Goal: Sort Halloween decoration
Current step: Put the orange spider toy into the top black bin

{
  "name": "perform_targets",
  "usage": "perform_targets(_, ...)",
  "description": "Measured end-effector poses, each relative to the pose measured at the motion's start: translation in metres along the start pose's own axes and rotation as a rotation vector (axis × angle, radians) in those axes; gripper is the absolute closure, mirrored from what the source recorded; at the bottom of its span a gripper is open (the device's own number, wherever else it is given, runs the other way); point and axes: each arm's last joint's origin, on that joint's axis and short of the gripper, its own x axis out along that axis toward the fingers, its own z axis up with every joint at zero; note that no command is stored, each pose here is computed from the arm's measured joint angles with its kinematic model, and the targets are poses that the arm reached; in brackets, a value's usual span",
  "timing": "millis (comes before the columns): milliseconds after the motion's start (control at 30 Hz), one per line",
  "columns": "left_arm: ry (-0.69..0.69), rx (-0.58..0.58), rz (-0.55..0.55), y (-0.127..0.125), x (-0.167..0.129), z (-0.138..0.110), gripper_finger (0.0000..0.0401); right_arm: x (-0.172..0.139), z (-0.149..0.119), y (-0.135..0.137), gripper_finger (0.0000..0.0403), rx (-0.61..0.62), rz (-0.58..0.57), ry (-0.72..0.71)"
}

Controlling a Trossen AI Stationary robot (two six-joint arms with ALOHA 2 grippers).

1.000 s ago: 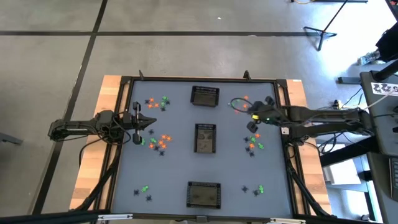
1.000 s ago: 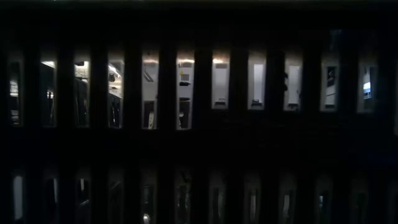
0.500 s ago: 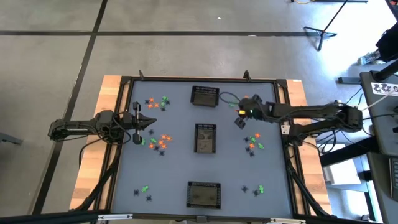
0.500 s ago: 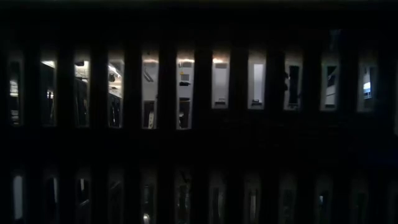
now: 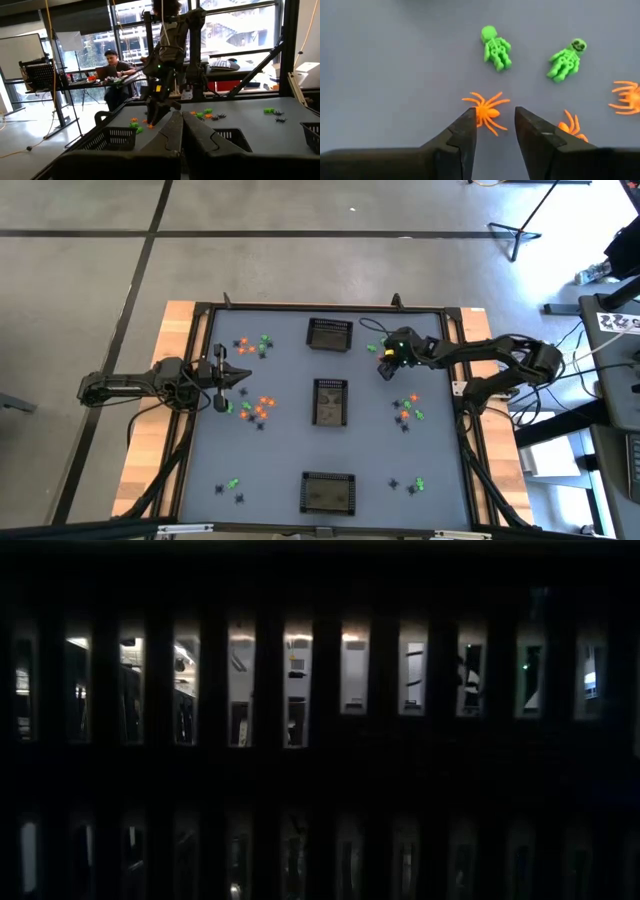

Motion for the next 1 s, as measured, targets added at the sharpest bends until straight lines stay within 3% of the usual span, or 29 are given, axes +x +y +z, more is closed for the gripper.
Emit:
perform_targets(233,0.001,0.000,0.005,0.000,0.000,0.000,0.0401,0.015,-0.005,0.000,0.0288,-0.001,-0.023,0.028)
perform_targets(533,0.000,0.000,0.005,0.000,0.000,0.000,0.0401,0.011,-0.001,0.001,0.0394,0.003,0.007,-0.002)
perform_targets(700,0.001,0.000,0.005,0.000,0.000,0.000,0.0401,-0.002,0.001,0.003,0.0382,0.062,0.110,-0.003)
perform_targets(900,0.000,0.000,0.006,0.000,0.000,0.000,0.0401,-0.025,0.011,0.016,0.0397,0.064,0.217,-0.097)
perform_targets(1000,0.000,0.000,0.006,0.000,0.000,0.000,0.0401,-0.034,0.019,0.032,0.0387,0.041,0.341,-0.179)
